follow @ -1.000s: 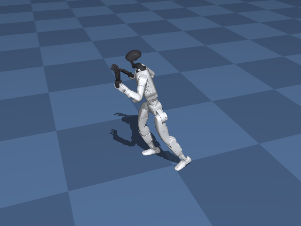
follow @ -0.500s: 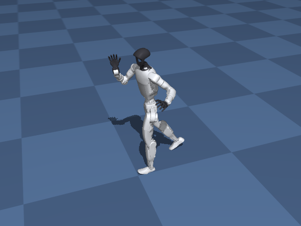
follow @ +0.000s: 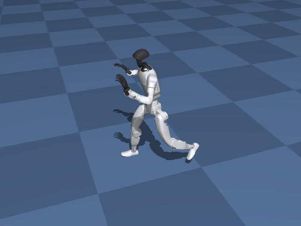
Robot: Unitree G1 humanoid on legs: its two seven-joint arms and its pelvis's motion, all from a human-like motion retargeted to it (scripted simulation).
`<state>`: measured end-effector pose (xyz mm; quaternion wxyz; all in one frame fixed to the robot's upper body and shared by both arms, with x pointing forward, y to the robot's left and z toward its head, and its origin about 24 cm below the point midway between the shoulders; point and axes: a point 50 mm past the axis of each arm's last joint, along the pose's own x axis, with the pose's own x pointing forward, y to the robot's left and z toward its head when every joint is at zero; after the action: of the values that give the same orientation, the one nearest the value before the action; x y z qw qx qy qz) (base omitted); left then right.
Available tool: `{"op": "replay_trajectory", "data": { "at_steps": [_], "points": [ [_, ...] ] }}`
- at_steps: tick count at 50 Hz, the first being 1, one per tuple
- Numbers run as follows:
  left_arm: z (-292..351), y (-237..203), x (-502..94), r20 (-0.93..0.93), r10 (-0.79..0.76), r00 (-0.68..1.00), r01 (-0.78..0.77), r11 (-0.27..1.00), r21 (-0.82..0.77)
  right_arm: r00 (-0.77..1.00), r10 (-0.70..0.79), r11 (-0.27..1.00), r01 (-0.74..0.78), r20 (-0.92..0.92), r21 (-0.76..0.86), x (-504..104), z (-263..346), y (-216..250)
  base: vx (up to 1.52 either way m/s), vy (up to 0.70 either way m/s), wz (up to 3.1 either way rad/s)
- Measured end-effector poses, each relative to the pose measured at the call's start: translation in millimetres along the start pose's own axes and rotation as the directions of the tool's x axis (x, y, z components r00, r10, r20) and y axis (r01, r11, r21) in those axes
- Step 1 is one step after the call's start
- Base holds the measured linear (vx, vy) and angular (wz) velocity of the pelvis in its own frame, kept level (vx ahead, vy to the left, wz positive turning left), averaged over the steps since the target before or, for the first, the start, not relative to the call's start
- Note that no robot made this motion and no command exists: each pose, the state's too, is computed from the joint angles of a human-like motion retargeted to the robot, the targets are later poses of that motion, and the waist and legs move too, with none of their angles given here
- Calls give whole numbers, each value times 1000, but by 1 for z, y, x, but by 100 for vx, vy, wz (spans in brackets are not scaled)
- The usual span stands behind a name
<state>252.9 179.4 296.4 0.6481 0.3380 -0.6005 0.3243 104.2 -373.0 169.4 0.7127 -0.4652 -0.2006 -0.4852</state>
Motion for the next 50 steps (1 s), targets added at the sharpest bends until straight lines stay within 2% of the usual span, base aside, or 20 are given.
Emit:
{"op": "replay_trajectory", "data": {
  "at_steps": [2,5,7,9,13,15,18,20,22,23,25,28,30,35,39,41,43,46,48,50],
  "points": [
    [-17,-3,-58,-224,-137,965,137,990,-15,965,-263,962,260,21,85,34,15,1,91,-47,-31],
    [-23,6,-148,-504,-380,775,342,924,-171,801,-593,706,568,-87,422,69,55,1,87,-39,-4],
    [-25,24,-181,-516,-535,669,525,832,-181,710,-691,564,649,-139,510,84,78,-1,85,-26,15],
    [-29,47,-193,-497,-620,607,642,751,-154,659,-737,425,625,-151,655,95,110,-7,86,-15,43],
    [-47,100,-199,-559,-661,501,772,634,-58,699,-715,340,328,16,881,108,181,-9,93,-1,78],
    [-53,128,-205,-690,-549,471,698,711,-89,753,-646,311,116,121,943,104,222,5,99,4,72],
    [-70,170,-215,-808,-403,429,743,666,62,768,-528,303,-228,362,925,77,288,34,95,-1,79],
    [-69,170,-214,-856,-241,458,558,828,65,741,-477,213,-424,472,880,51,323,44,82,-3,113],
    [-79,156,-205,-840,-184,511,517,846,129,688,-452,193,-546,567,815,28,343,48,71,-3,176],
    [-80,138,-193,-817,-120,564,383,915,129,676,-443,178,-577,589,797,17,347,50,65,-5,242],
    [-83,97,-170,-771,-59,634,224,968,110,663,-375,222,-614,648,757,-2,344,66,61,-9,314],
    [-76,40,-138,-751,-3,661,34,999,25,714,-64,303,-652,697,695,-32,307,118,54,-9,369],
    [-67,29,-118,-714,53,698,-56,998,19,740,135,342,-659,658,670,-48,267,141,53,-4,365],
    [-81,117,-56,-388,327,862,-187,916,356,827,427,639,-561,365,526,-71,129,120,56,-6,365],
    [-77,169,18,-38,491,870,-397,745,536,833,553,807,-534,-6,251,-91,30,70,60,-17,372],
    [-61,165,50,98,474,875,-453,732,510,820,556,831,-546,-135,106,-95,-3,45,58,-25,394],
    [-40,139,66,157,422,893,-448,802,396,841,492,862,-506,-226,-6,-89,-25,30,52,-30,380],
    [-5,77,59,179,204,962,-237,954,182,927,278,950,-304,-253,-70,-59,-38,19,42,-34,334],
    [10,46,38,145,79,986,-88,994,60,974,81,996,-87,-211,-19,-26,-30,21,29,-40,240],
    [10,26,5,28,1,1000,-1,1000,-27,973,-154,970,182,-172,162,13,-6,25,27,-41,141]
  ]
}}
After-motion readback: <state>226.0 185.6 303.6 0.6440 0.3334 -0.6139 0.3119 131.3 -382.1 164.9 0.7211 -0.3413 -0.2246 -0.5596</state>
